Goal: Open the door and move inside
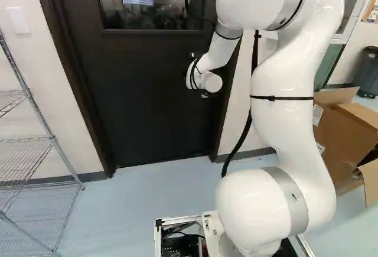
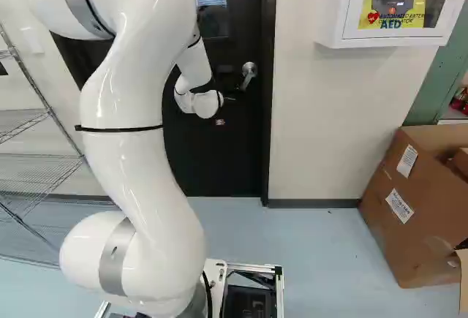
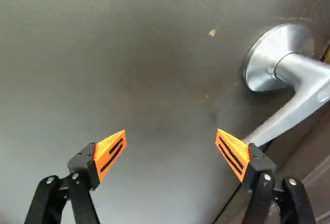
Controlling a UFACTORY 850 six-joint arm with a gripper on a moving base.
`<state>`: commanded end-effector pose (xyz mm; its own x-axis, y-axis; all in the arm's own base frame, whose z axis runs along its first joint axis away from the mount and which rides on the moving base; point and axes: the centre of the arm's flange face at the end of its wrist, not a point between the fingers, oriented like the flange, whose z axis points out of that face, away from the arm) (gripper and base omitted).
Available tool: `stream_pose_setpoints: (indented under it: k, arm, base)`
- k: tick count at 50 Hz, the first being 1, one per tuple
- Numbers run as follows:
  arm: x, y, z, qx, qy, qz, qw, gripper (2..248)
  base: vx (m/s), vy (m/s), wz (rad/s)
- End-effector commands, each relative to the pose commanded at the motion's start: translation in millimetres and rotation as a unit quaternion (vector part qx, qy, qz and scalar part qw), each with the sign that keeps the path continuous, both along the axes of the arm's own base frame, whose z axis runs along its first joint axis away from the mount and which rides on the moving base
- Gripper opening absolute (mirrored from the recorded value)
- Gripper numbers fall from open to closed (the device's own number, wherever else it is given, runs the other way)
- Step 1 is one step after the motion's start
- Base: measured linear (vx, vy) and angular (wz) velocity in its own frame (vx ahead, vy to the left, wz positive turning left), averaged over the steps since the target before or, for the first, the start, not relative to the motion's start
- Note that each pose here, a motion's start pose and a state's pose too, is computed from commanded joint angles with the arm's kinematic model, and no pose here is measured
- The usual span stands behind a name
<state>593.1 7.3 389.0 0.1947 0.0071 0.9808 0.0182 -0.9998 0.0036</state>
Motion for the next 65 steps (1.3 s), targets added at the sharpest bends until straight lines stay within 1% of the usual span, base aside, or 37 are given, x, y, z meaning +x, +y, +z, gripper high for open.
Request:
stream_pose_setpoints:
  k: [7, 18, 40, 65]
  arm:
    - [15, 0.2, -8.1, 0.000, 0.000, 0.000, 1.0000, 247]
    - [37, 1.7, -13.2, 0.000, -0.007, 0.001, 1.0000, 247]
    - [81, 6.9, -19.2, -0.001, -0.036, 0.007, 0.9993, 247]
    - [132, 13.1, -29.9, -0.001, -0.061, 0.011, 0.9981, 247]
  base:
    - [0.000, 0.000, 0.000]
    - [0.000, 0.000, 0.000]
    - [0.000, 0.000, 0.000]
    - [0.000, 0.000, 0.000]
